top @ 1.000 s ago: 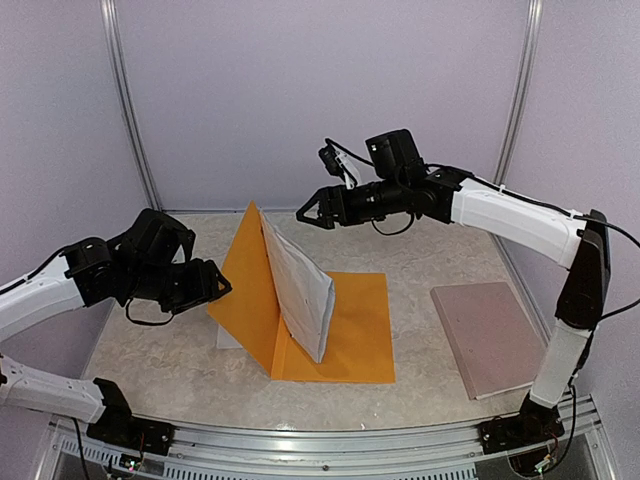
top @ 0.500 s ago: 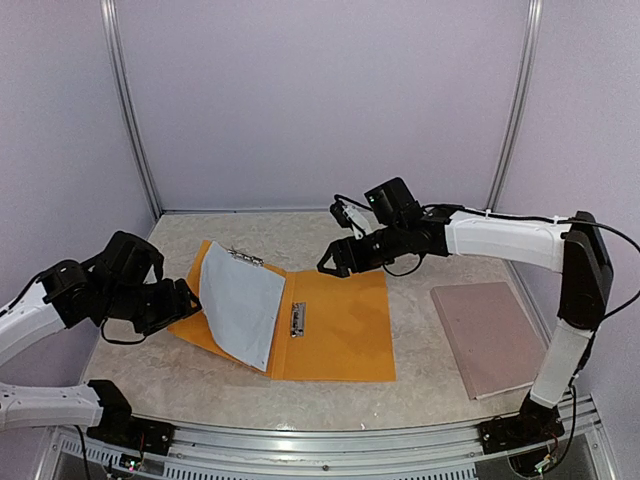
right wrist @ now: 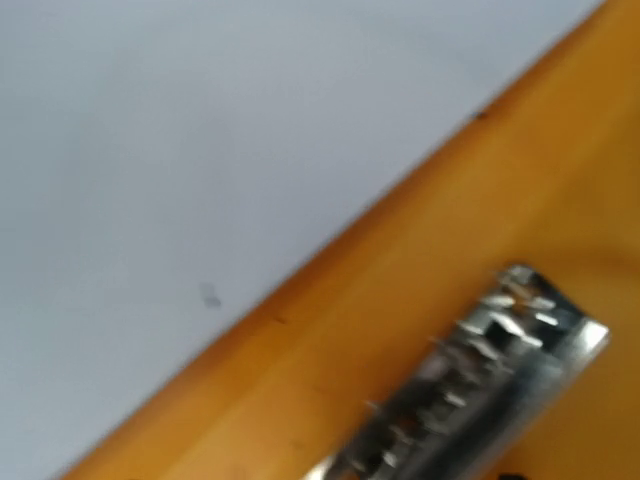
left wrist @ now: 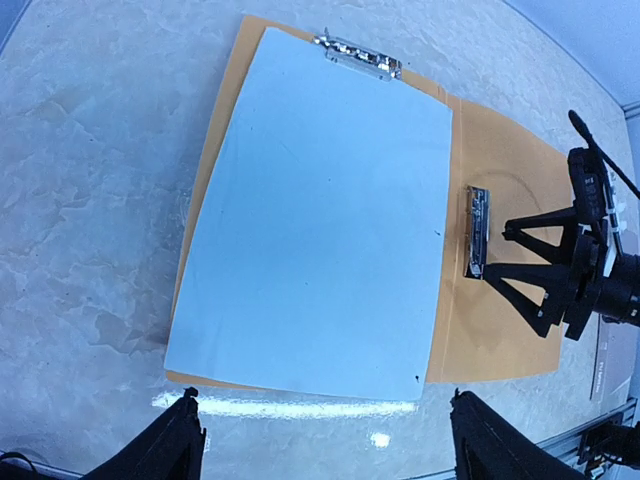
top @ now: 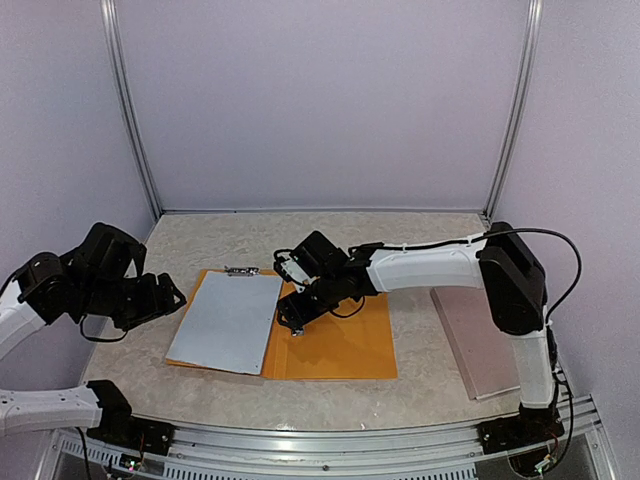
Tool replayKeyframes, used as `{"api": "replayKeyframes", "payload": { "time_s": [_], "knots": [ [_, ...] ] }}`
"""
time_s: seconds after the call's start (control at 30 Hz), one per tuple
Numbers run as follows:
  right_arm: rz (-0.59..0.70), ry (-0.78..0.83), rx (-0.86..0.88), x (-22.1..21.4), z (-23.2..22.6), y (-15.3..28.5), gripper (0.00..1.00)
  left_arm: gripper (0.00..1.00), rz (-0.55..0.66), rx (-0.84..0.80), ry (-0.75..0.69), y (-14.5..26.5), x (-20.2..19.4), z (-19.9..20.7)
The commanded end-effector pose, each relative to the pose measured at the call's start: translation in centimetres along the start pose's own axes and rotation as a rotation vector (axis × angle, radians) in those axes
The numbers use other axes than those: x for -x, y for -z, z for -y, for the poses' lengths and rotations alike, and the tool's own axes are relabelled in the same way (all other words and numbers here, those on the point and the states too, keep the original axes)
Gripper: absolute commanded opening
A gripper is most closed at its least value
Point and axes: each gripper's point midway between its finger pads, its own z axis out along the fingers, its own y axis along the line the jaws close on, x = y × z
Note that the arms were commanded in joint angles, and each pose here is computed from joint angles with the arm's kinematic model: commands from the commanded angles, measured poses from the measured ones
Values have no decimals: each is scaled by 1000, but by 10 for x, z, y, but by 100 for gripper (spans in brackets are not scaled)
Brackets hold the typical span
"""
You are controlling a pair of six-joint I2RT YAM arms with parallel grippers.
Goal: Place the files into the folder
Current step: Open the folder with files at the center of the board, then rotate the folder with some files at the center of the board.
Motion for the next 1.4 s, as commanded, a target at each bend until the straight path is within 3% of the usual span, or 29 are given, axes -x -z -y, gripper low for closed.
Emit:
{"api": "replayKeyframes", "payload": {
  "time_s": [0.0, 0.2, 0.47, 0.6, 0.77, 1.0, 1.37],
  "knots": [
    [-41, 43, -116, -12, 2, -15, 74, 84, 83, 53, -14, 30, 12, -19],
    [-93, 91, -291, -29, 23, -27, 68, 86, 84, 9, -33, 30, 14, -9],
    [-169, 155, -364, -50, 47, -25, 40, 86, 10, -32, -79, -1, 13, 19],
    [-196, 154, -352, -63, 64, -16, 30, 86, 1, -39, -103, -12, 16, 31],
    [-205, 192, -272, -78, 75, 0, 23, 86, -18, -27, -166, -28, 17, 43],
    [-208, 450, -117, -85, 70, 19, 19, 87, -16, -58, -264, -54, 17, 64],
    [-187, 669, 136, -70, 43, 13, 13, 89, 58, -297, -541, -89, 20, 118]
  ]
}}
